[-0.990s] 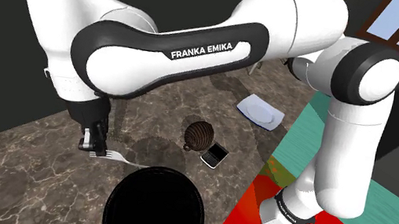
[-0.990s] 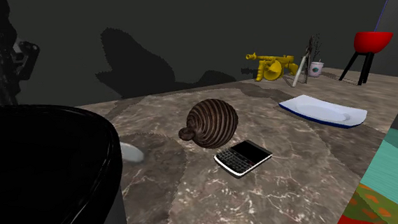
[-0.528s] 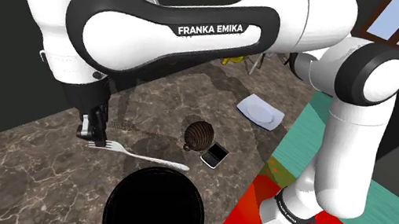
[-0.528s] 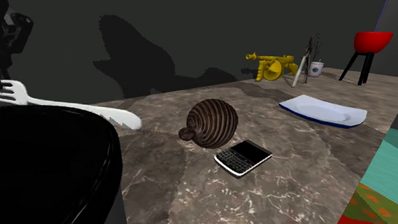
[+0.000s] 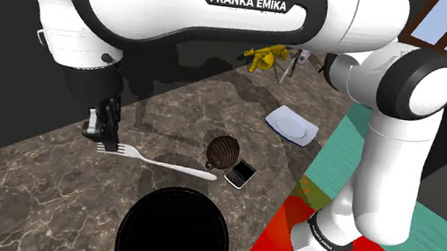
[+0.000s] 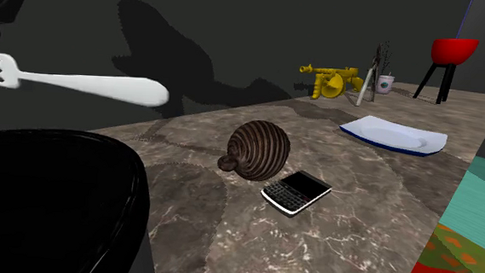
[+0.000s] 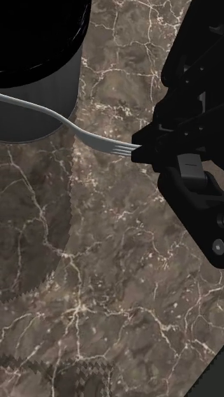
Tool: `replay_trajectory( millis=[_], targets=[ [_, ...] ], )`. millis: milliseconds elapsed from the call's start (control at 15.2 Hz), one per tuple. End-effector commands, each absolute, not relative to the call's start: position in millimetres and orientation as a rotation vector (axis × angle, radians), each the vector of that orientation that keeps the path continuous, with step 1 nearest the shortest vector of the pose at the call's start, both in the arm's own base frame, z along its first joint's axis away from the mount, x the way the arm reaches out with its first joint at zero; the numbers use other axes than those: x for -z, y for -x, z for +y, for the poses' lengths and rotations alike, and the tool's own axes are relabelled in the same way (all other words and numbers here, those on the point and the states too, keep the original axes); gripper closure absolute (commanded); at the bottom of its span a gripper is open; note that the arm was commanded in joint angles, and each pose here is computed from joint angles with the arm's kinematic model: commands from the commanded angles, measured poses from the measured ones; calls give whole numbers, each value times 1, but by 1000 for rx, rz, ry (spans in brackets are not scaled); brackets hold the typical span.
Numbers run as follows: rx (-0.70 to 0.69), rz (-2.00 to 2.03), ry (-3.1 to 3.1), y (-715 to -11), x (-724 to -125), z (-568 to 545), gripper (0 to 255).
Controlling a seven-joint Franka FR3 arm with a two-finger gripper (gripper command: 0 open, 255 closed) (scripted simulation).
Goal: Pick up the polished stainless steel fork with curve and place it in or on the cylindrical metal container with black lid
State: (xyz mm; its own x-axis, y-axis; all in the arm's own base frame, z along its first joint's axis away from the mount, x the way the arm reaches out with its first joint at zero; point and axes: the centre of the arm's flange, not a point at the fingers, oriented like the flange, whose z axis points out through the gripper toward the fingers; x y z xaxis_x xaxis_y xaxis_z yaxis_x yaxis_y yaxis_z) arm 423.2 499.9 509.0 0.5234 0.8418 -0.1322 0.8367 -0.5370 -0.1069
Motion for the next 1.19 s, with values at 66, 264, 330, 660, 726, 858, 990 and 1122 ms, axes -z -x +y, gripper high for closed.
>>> replay_trajectory(
  millis=[66, 264, 330, 660, 726, 858, 990, 1122],
  targets=[
    [-262, -1496, 2716, -422, -526, 500, 255],
    [-262, -1496, 2716, -422, -541, 500, 255],
    [-262, -1496, 2716, -422, -547, 500, 255],
    [-262, -1496, 2716, -422, -573, 500, 255],
    [-262, -1496, 2716, -422, -577, 500, 255],
    [-262, -1496, 2716, -396, -582, 499, 255],
    [-262, -1496, 2716, -371, -587, 499, 255],
    [-262, -1496, 2716, -345, -591, 498, 255]
  ],
)
